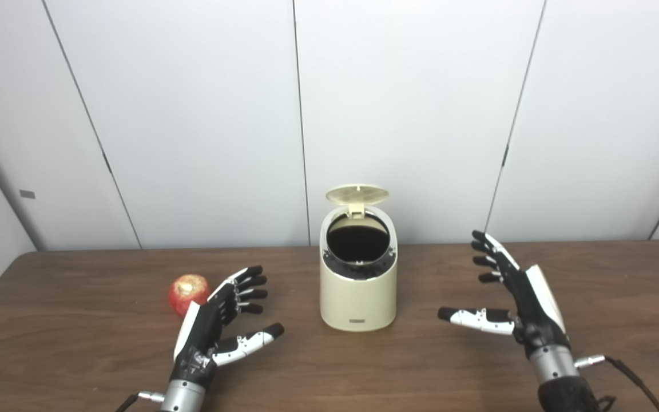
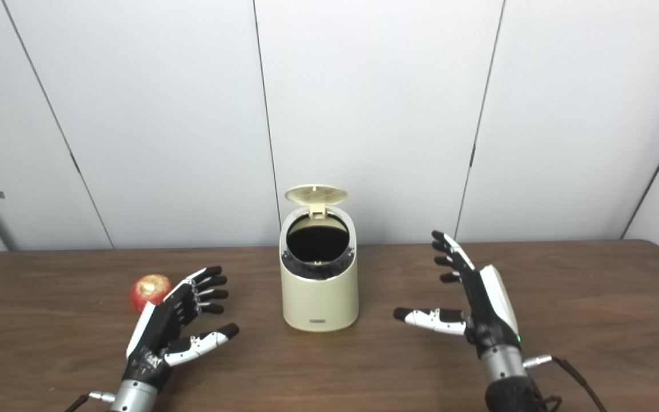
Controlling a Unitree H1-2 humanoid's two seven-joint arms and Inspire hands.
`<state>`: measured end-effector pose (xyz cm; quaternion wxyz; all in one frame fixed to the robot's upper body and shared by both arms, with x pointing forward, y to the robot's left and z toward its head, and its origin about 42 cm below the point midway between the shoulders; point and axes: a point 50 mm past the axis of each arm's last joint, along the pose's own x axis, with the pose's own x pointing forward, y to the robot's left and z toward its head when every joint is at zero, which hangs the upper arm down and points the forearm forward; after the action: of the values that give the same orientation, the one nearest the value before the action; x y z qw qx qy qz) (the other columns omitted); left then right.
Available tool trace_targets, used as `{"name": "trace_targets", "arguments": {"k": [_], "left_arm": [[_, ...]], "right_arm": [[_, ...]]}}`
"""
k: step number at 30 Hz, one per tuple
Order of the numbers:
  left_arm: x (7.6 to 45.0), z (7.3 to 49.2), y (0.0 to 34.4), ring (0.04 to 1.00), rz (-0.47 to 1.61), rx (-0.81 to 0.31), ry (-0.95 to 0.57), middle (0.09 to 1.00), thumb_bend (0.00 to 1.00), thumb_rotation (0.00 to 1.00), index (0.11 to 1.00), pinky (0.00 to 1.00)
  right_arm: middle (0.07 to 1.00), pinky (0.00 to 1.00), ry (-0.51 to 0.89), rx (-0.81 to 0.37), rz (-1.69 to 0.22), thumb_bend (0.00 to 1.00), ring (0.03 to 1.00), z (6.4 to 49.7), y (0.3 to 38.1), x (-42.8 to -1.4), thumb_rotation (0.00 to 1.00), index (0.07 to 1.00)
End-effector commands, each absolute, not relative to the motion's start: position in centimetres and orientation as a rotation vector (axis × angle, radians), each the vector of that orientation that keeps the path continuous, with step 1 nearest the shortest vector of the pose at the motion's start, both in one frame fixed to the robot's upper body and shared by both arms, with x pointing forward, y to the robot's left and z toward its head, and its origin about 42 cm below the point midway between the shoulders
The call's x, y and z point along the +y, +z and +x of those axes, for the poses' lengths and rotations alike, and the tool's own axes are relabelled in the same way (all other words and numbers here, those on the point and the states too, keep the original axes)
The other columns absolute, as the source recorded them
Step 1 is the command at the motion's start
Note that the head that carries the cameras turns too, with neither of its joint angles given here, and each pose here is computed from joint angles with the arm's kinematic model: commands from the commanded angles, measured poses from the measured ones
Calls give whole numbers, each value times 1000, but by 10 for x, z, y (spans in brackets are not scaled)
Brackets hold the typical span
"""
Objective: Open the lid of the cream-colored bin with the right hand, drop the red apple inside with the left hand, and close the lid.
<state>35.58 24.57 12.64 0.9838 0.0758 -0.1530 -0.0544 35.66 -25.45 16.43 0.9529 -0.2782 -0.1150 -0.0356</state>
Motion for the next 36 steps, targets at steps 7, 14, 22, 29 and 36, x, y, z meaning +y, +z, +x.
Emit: {"name": "trace_targets", "arguments": {"k": [7, 14, 22, 29, 36], "left_arm": [[245, 355, 133, 742, 128, -362, -156, 816, 701, 112, 850, 625], [237, 353, 132, 737, 132, -338, -150, 807, 701, 115, 845, 636], [218, 355, 133, 708, 126, -347, -161, 782, 732, 150, 826, 619], [215, 355, 145, 688, 125, -380, -98, 771, 719, 101, 822, 580], [238, 355, 180, 691, 317, -440, 119, 736, 712, 108, 777, 613]], "right_arm": [[889, 685, -33, -320, -552, 732, 808, 344, 171, -238, 278, 889], [898, 704, -39, -356, -526, 729, 817, 346, 166, -249, 229, 898], [902, 736, -32, -357, -501, 737, 828, 345, 165, -266, 119, 897], [908, 727, -41, -338, -467, 713, 837, 340, 173, -272, 0, 905], [900, 640, -43, -314, -488, 702, 810, 334, 182, -275, 4, 885]]}}
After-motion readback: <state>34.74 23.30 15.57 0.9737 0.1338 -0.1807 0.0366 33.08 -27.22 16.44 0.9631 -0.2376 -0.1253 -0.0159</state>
